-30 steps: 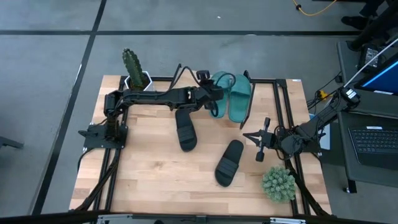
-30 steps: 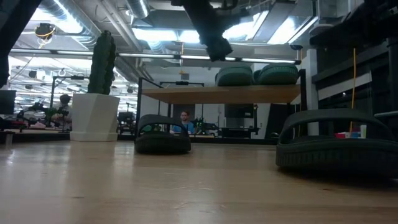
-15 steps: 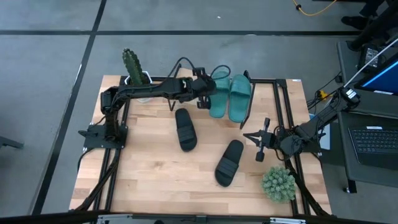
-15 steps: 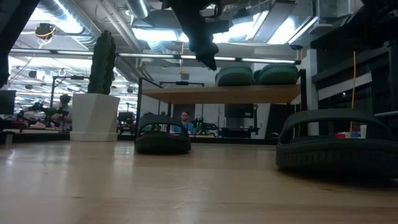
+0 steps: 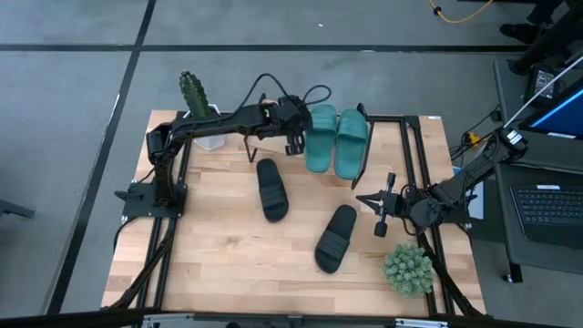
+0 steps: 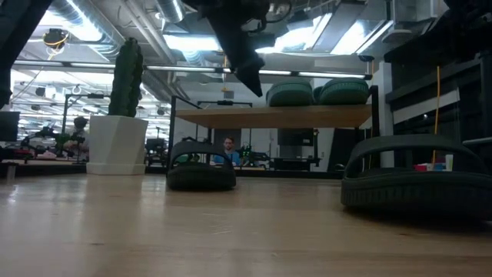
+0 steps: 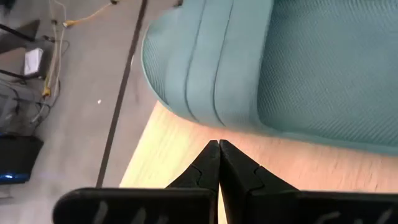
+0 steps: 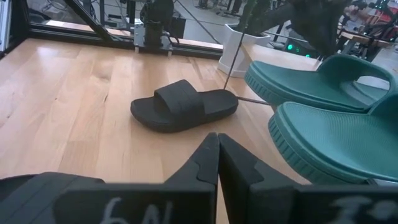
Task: Pick and place slides into the shelf
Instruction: Put the left black slide on the shelf
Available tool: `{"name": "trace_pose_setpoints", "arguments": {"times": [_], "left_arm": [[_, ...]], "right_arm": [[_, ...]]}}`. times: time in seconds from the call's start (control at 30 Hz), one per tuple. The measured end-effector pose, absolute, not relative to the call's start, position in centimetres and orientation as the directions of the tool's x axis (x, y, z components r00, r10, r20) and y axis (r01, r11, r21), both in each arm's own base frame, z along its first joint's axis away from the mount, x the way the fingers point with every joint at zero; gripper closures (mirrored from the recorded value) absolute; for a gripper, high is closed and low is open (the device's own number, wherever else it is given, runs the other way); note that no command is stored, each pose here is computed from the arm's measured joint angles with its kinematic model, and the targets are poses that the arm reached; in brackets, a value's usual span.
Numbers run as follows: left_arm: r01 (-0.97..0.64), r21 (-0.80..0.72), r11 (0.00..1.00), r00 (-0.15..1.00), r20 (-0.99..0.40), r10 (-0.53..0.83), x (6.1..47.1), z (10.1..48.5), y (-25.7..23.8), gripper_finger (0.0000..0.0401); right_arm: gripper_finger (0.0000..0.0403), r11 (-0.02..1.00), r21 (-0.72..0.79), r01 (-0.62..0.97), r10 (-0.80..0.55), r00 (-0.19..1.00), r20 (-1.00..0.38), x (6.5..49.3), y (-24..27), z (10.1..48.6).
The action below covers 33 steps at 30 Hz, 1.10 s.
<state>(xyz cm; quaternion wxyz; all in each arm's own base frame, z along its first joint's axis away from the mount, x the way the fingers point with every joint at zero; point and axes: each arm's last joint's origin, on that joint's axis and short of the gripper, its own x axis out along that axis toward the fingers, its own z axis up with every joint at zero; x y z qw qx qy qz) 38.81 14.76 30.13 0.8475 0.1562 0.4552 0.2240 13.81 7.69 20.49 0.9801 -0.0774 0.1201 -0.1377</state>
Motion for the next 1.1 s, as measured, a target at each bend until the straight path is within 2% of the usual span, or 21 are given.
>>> {"name": "trace_pose_setpoints", "arguments": {"times": [0.2, 0.53, 1.1], "left_arm": [[-0.232, 0.463, 0.855, 0.482, -0.709, 0.515, 38.8, 30.0, 14.7, 0.0401], [-0.188, 0.457, 0.869, 0.457, -0.742, 0.49, 40.1, 27.3, 15.3, 0.0401], [-0.17, 0.448, 0.878, 0.557, -0.692, 0.46, 40.7, 28.0, 15.7, 0.0401]], "right_arm": [[0.0392, 0.95, -0.184, 0.252, -0.288, 0.933, -0.214, 13.8, 7.7, 20.5], [0.0392, 0.951, -0.181, 0.252, -0.288, 0.934, -0.213, 13.8, 7.7, 20.5], [0.0392, 0.95, -0.182, 0.252, -0.289, 0.934, -0.213, 13.8, 7.7, 20.5]]}}
